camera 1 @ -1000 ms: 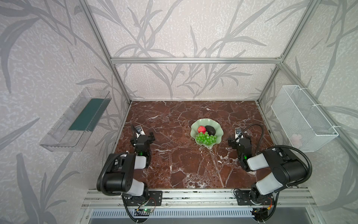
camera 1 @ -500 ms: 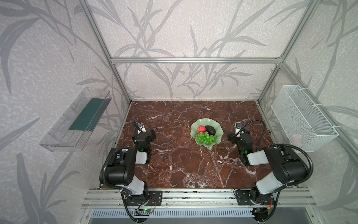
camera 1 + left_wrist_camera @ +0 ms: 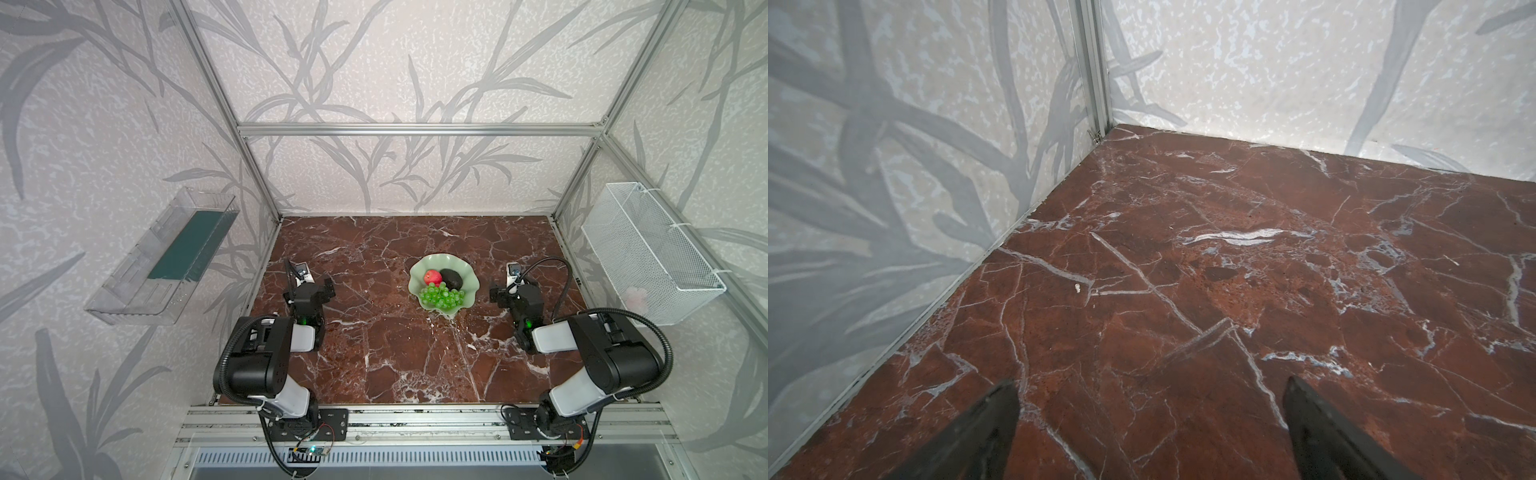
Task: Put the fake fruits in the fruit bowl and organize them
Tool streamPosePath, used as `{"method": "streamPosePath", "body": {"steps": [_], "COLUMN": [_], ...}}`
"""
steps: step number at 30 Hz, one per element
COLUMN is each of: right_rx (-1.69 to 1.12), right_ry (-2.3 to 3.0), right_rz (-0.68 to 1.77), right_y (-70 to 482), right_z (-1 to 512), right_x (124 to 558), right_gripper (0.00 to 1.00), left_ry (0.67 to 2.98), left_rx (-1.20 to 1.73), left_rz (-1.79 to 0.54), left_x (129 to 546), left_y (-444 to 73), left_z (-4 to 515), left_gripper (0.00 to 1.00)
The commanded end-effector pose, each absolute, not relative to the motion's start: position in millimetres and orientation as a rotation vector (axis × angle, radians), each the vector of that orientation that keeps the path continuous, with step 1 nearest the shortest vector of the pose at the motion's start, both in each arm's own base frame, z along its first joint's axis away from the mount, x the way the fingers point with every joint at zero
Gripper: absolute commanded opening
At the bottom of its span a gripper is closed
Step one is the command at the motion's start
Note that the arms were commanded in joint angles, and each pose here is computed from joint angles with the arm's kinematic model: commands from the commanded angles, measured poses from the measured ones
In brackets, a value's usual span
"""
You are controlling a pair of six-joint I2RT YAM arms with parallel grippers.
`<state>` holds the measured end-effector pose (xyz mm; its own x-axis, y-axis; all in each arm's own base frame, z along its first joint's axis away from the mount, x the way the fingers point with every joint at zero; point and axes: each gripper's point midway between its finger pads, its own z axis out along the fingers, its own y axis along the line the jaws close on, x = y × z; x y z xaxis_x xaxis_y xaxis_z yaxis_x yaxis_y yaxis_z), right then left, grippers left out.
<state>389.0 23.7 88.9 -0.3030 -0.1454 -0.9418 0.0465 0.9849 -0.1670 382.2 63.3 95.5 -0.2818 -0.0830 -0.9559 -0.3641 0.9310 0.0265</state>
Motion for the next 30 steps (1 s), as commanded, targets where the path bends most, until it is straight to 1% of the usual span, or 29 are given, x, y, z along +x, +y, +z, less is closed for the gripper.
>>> {"method": "streamPosePath", "body": {"steps": [1,3,5,6,7,8,9,10,12,13,15,16,20,30], "right_rx": [0.015,-0.042,-0.235,-0.259,-0.167,-0.007,0.035,0.01,-0.221,-0.22,-0.034,-0.021,-0.061,-0.06], "right_ry": [1.818,1.831,1.814,1.799,1.795,1.786,1.794,1.807,1.783,1.79,1.832,1.854,1.845,1.845], "right_rz": [-0.217,-0.179,-0.055,-0.047,-0.109,-0.204,-0.174,-0.142,-0.018,-0.047,-0.192,-0.205,-0.181,-0.184], "right_y": [11,21,53,55,40,14,7,12,49,49,19,16,24,23], "right_z": [100,98,97,98,99,102,101,100,100,99,98,97,98,97], "right_x": [389,391,388,385,384,384,382,381,383,384,392,394,394,394], "right_gripper": [0.99,0.99,0.99,0.99,0.99,0.99,0.99,0.99,0.99,0.99,0.99,0.99,0.99,0.99], "left_ry": [1.827,1.827,1.828,1.829,1.828,1.829,1.828,1.828,1.828,1.828,1.828,1.828,1.829,1.827], "left_rx": [-0.314,-0.315,-0.314,-0.314,-0.315,-0.315,-0.315,-0.315,-0.314,-0.315,-0.314,-0.316,-0.315,-0.315], "left_rz": [0.288,0.288,0.289,0.288,0.288,0.288,0.288,0.287,0.289,0.287,0.288,0.289,0.288,0.288], "left_x": [385,385,385,384,385,385,385,385,385,385,385,385,384,385], "left_y": [64,64,64,64,64,64,64,64,64,64,64,64,64,64], "left_z": [101,101,100,100,100,100,100,101,100,100,101,100,100,101], "left_gripper": [0.99,0.99,0.99,0.99,0.99,0.99,0.99,0.99,0.99,0.99,0.99,0.99,0.99,0.99]}}
